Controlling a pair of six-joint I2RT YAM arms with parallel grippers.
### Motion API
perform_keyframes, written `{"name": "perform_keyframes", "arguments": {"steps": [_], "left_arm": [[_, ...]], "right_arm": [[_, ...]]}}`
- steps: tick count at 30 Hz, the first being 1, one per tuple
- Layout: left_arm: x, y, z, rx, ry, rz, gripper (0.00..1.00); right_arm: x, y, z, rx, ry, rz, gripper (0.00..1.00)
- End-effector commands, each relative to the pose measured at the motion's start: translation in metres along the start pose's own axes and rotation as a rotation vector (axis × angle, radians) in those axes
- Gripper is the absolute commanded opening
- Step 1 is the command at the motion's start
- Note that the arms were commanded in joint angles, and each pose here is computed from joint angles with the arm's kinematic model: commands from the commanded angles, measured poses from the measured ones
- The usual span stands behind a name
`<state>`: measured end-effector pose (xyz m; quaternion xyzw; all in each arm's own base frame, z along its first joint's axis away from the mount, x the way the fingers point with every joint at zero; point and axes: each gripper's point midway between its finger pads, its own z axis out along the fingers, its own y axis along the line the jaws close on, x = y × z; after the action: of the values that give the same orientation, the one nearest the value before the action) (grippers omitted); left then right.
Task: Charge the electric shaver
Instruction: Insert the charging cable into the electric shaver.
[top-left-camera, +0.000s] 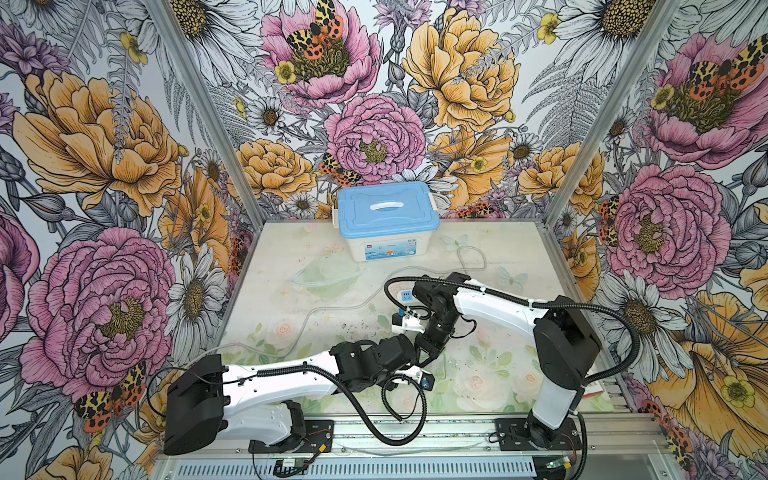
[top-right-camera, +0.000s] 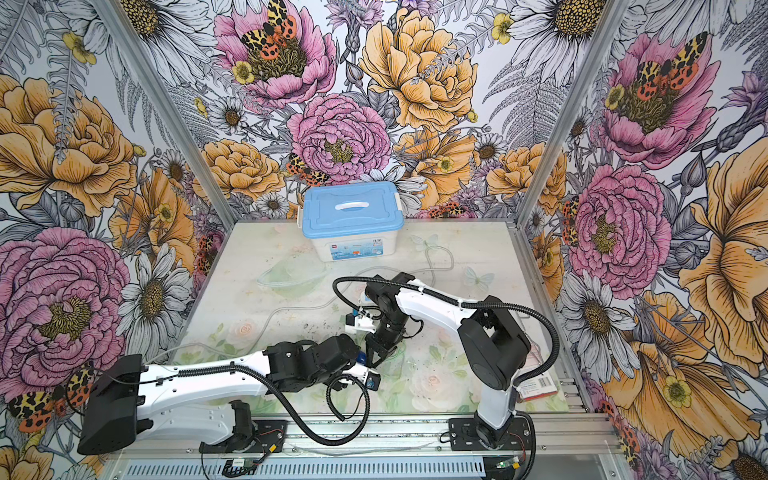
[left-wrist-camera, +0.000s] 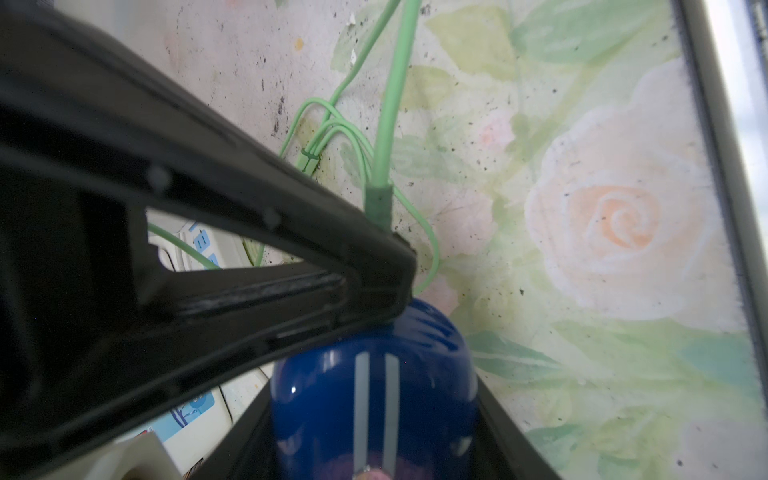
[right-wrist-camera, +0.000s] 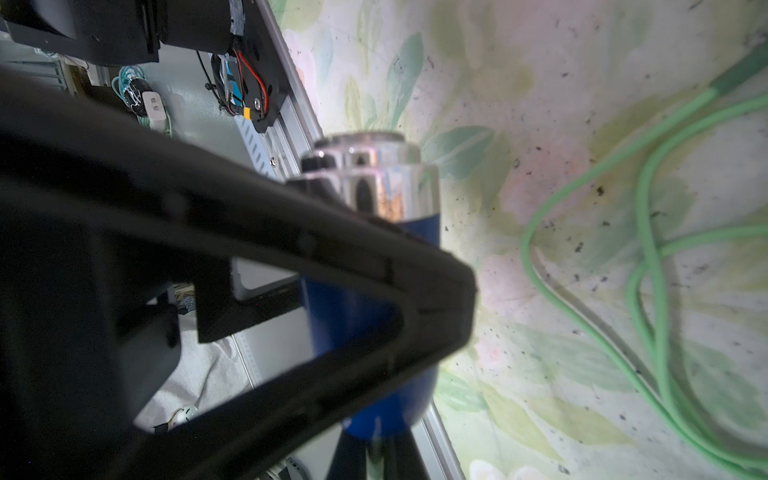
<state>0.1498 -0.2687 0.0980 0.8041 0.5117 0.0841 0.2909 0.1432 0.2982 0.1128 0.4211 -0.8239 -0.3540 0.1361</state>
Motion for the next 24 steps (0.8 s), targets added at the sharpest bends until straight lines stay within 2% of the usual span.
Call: {"name": "perform_keyframes", "arguments": {"steps": [1, 10, 15, 19, 24], "left_arm": [[-0.122, 0.055, -0.053, -0.159, -0.556, -0.060, 0.00], [-0.132, 0.083, -0.060, -0.246, -0.617, -0.161, 0.00], [-0.128, 0.090, -0.062, -0.262, -0.628, -0.242, 0.00], [-0.109, 0.084, -0.055, -0.239, -0.586, -0.306, 0.00], [-0.074, 0.053, -0.030, -0.145, -0.461, -0.362, 0.00]], "right_arm": [[-0.110, 0.004, -0.035, 0.062, -0.370, -0.346, 0.00], [-0.118, 0.002, -0.037, 0.065, -0.431, -0.354, 0.00], [-0.117, -0.001, -0.040, 0.074, -0.461, -0.343, 0.00], [-0.110, -0.004, -0.047, 0.092, -0.474, -0.328, 0.00], [-0.095, -0.005, -0.067, 0.119, -0.520, -0.298, 0.13]]}}
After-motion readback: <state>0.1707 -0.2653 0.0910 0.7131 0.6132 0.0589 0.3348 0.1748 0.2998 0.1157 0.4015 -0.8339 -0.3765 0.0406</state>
